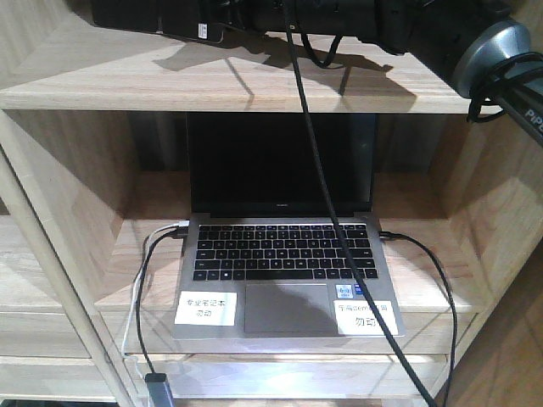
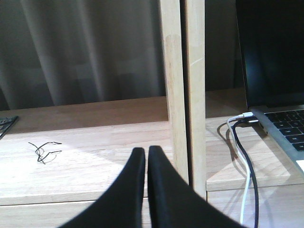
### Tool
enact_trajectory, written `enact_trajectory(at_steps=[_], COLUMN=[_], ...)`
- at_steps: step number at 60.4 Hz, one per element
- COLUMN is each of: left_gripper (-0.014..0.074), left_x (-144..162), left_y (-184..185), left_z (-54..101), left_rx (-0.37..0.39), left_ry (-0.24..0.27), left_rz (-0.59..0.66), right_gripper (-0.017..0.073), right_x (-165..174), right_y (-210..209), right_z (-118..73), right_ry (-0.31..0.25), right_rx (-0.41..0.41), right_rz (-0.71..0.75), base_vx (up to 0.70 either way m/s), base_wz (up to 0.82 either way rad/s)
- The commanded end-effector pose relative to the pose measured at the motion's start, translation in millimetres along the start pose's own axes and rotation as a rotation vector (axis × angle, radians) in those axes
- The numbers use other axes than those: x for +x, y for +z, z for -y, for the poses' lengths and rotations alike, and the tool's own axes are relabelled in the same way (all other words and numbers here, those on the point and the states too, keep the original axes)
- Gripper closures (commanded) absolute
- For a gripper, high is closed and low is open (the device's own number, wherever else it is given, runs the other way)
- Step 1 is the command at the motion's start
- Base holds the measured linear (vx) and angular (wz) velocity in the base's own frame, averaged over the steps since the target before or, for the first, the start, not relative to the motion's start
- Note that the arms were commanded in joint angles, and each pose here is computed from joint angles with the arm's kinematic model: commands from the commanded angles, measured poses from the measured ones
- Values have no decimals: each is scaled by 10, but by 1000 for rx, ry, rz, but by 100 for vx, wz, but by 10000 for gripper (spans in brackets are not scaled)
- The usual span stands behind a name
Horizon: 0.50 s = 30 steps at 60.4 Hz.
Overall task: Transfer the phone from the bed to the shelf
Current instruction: 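Raise the right gripper with the phone up to the upper shelf, then lower the phone onto the upper shelf and open the right gripper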
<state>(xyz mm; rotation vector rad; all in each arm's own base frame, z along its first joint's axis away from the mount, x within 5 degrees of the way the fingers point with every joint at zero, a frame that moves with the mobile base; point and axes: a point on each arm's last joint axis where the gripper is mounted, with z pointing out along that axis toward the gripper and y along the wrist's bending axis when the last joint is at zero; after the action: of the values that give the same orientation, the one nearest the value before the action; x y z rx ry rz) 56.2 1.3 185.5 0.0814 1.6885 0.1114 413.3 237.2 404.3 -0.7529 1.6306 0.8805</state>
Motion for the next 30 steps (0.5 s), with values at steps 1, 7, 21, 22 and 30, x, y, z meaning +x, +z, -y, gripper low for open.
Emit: enact_trajectory(at_steps=[1, 7, 21, 22, 30], left_gripper=[592, 592, 592, 592, 592], left_x=[-144, -144, -144, -144, -144], left_y=[-29, -29, -29, -29, -29], left_z=[-15, -15, -15, -15, -15], left_rx=[-7, -7, -7, -7, -7], left_ry=[-14, -14, -14, -14, -14], left_rz=[106, 106, 106, 106, 106], right_gripper=[553, 530, 361, 344, 166], right_x=[-343, -339, -339, -339, -349], right_y=[-200, -197, -197, -197, -198], right_z=[-112, -110, -110, -110, -95], right_ry=[-32, -35, -35, -35, -34], right_rx=[22, 22, 22, 22, 38], right_rz=[116, 116, 116, 116, 126], base_vx=[0, 0, 0, 0, 0], base_wz=[0, 0, 0, 0, 0])
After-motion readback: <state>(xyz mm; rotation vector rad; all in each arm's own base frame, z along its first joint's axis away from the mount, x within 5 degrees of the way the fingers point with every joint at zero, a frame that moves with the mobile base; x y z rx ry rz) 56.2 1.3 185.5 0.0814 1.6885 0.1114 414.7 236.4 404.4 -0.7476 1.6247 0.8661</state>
